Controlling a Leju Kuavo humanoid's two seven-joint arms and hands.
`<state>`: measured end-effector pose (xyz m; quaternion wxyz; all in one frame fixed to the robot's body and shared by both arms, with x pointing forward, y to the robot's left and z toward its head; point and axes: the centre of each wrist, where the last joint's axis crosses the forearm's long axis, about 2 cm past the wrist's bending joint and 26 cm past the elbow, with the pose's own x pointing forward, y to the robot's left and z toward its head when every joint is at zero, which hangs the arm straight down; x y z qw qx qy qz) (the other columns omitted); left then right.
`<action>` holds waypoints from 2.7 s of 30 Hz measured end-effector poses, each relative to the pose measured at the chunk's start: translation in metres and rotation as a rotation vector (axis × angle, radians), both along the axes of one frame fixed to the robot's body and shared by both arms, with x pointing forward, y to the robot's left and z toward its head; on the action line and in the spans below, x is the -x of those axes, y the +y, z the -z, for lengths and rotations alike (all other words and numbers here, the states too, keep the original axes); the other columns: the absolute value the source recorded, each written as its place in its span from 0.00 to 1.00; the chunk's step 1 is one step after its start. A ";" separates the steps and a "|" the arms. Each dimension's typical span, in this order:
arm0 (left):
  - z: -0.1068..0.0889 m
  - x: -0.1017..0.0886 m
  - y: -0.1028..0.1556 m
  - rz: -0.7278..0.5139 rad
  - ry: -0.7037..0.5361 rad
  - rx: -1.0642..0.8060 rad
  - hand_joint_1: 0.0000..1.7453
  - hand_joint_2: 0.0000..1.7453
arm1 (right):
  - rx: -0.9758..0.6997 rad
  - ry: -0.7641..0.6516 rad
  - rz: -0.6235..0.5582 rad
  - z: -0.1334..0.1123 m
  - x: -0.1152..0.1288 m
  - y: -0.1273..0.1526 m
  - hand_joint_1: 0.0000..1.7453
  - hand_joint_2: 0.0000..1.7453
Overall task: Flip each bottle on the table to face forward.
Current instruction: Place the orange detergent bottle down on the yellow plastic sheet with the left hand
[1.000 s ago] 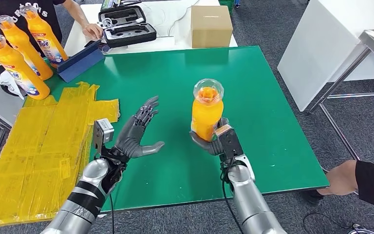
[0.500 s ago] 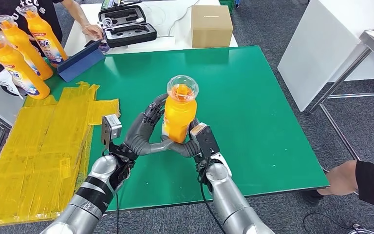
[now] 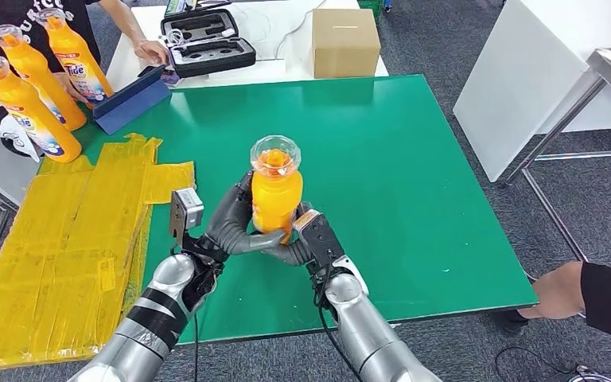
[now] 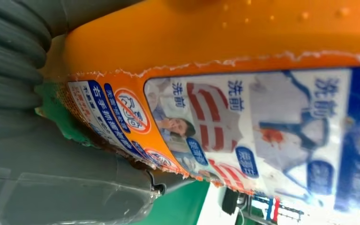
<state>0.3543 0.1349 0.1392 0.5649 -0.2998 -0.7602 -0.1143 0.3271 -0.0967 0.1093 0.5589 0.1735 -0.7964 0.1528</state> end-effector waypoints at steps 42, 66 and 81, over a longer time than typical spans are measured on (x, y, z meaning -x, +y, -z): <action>-0.010 0.004 -0.012 0.023 -0.080 -0.059 0.00 1.00 | 0.150 0.102 0.014 0.033 0.010 -0.009 1.00 1.00; -0.006 -0.006 -0.005 -0.015 -0.051 -0.083 0.00 1.00 | 0.241 0.013 -0.025 0.020 0.010 -0.001 1.00 1.00; 0.001 -0.015 0.010 -0.008 -0.010 -0.054 1.00 1.00 | 0.278 0.012 -0.053 0.020 0.011 0.004 1.00 1.00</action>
